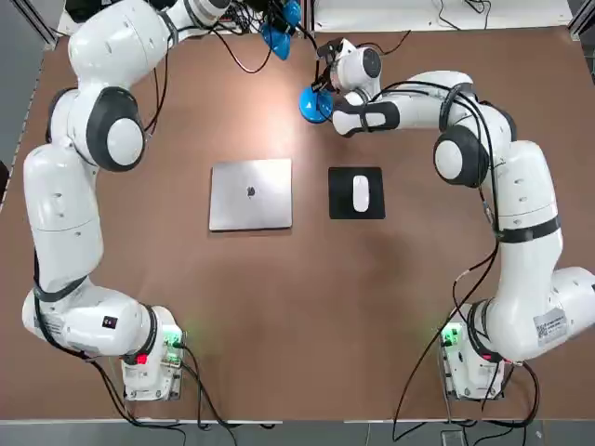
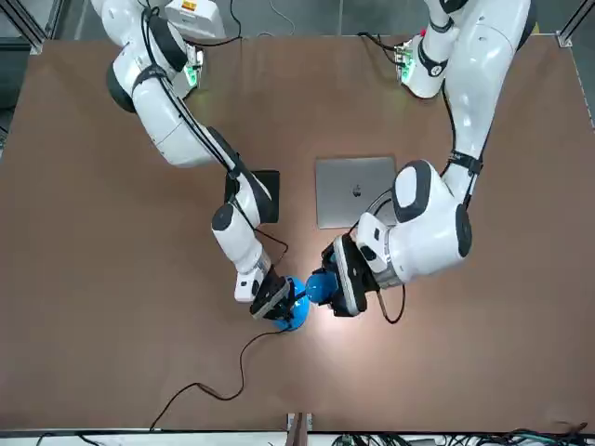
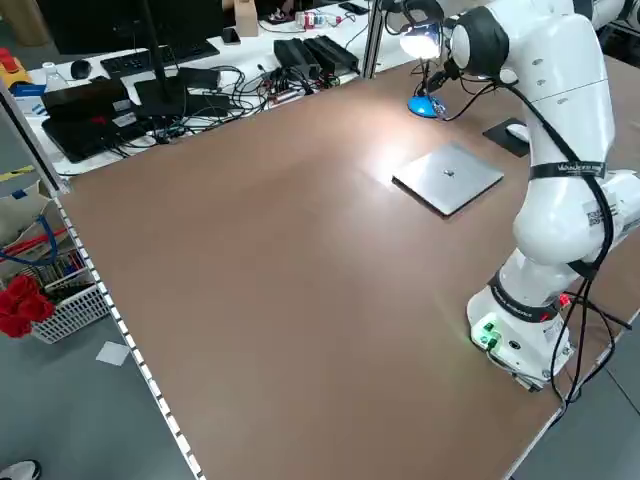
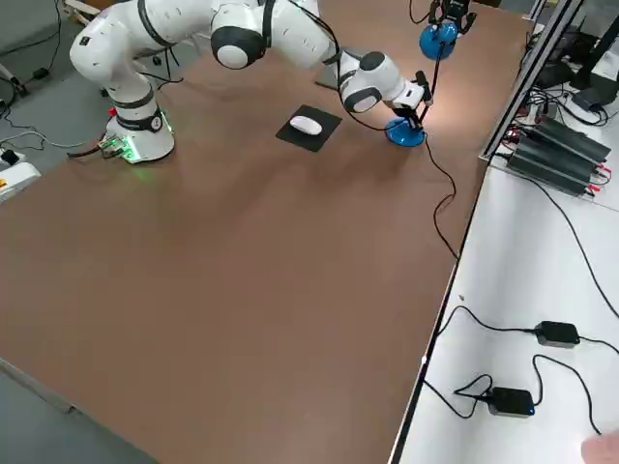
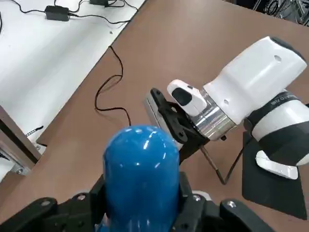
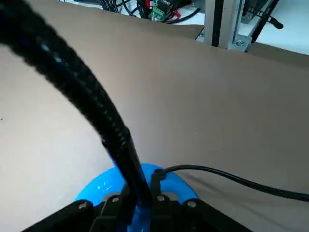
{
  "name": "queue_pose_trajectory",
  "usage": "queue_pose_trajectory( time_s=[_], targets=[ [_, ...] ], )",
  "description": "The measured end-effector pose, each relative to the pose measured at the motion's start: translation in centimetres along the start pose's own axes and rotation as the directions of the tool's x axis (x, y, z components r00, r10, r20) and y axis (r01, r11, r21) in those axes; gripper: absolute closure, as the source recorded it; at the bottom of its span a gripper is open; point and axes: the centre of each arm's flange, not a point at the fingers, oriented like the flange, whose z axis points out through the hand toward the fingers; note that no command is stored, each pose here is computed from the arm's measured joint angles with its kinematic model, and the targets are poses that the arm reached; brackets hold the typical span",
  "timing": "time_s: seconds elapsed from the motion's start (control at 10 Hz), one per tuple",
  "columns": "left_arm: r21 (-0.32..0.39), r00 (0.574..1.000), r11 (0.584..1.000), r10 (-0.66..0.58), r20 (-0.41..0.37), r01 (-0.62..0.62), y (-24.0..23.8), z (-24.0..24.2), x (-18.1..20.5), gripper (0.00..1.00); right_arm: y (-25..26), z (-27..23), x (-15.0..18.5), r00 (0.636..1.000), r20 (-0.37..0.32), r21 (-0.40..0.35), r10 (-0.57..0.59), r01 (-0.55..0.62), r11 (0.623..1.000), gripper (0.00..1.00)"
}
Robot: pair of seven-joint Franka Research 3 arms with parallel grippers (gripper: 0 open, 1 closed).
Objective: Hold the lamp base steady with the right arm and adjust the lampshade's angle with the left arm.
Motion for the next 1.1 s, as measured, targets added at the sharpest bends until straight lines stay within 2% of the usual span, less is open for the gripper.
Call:
queue_pose_trajectory(
  time_s=[0.6,1.1],
  targets=[
    [0.000,0.989,0.989,-0.150,0.000,0.150,0.03,0.03,0.02,0.42,0.00,0.00,0.00,1.000,0.000,0.000,0.000,0.000,1.000,0.84],
    [0.028,0.983,0.983,-0.181,0.035,0.180,0.41,0.13,0.40,0.42,0.01,0.01,-0.01,1.000,-0.001,0.000,0.000,0.000,1.000,0.84]
  ],
)
